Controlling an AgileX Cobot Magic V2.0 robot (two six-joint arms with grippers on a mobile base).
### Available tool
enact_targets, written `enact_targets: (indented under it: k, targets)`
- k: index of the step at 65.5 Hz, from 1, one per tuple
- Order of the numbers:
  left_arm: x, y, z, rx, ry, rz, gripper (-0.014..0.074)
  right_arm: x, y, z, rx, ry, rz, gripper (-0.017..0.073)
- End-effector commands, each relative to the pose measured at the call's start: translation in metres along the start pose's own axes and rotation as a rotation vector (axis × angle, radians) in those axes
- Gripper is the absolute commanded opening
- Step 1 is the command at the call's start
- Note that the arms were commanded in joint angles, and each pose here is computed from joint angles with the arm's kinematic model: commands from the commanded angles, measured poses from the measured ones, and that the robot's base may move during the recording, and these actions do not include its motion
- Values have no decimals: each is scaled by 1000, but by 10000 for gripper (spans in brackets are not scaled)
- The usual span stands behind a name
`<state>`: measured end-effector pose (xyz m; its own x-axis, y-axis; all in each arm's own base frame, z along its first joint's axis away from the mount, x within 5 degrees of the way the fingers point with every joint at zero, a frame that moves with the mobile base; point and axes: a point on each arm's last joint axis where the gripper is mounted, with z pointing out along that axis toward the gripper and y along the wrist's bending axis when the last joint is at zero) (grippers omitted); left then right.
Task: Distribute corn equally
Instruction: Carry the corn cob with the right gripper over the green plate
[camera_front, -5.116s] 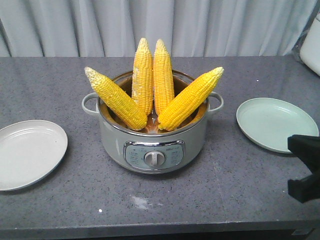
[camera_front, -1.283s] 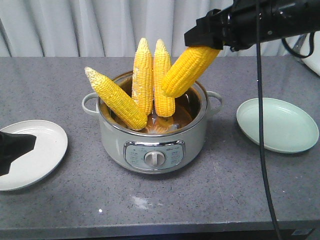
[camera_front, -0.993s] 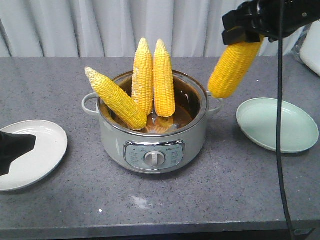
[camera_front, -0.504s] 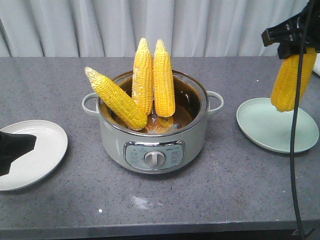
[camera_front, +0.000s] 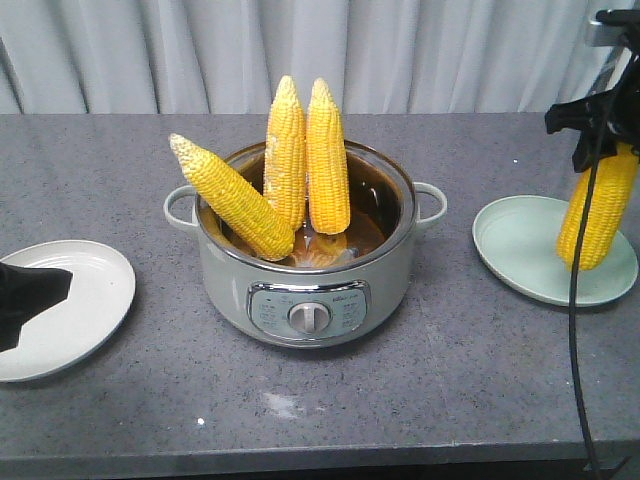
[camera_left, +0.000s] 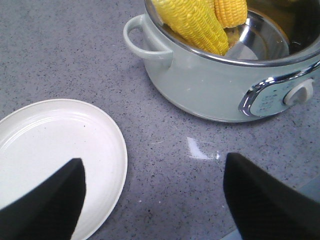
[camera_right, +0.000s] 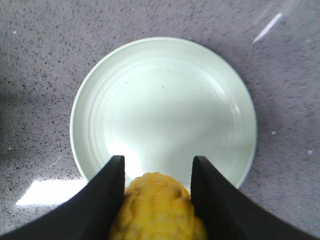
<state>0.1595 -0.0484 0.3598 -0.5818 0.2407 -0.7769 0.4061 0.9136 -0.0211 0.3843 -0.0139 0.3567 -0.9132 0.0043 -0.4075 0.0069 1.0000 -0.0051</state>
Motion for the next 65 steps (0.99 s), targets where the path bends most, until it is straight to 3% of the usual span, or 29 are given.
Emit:
enact_targets:
  k: [1, 14, 23, 51, 65]
  targets:
    - [-13, -1, -8, 0, -88, -8, 536, -1, -2, -11, -3, -14, -10, 209]
    - [-13, -1, -8, 0, -88, -8, 536, -6, -3, 24, -3, 54, -18, 226]
    - [-13, -1, -8, 0, -88, -8, 536, -11, -3, 37, -1, 39, -18, 295]
    - [-13, -1, -8, 0, -88, -8, 536, -21, -4, 61, 3, -23, -22, 494]
    - [-13, -1, -8, 0, -88, -8, 536, -22, -4, 61, 6, -35, -24, 523]
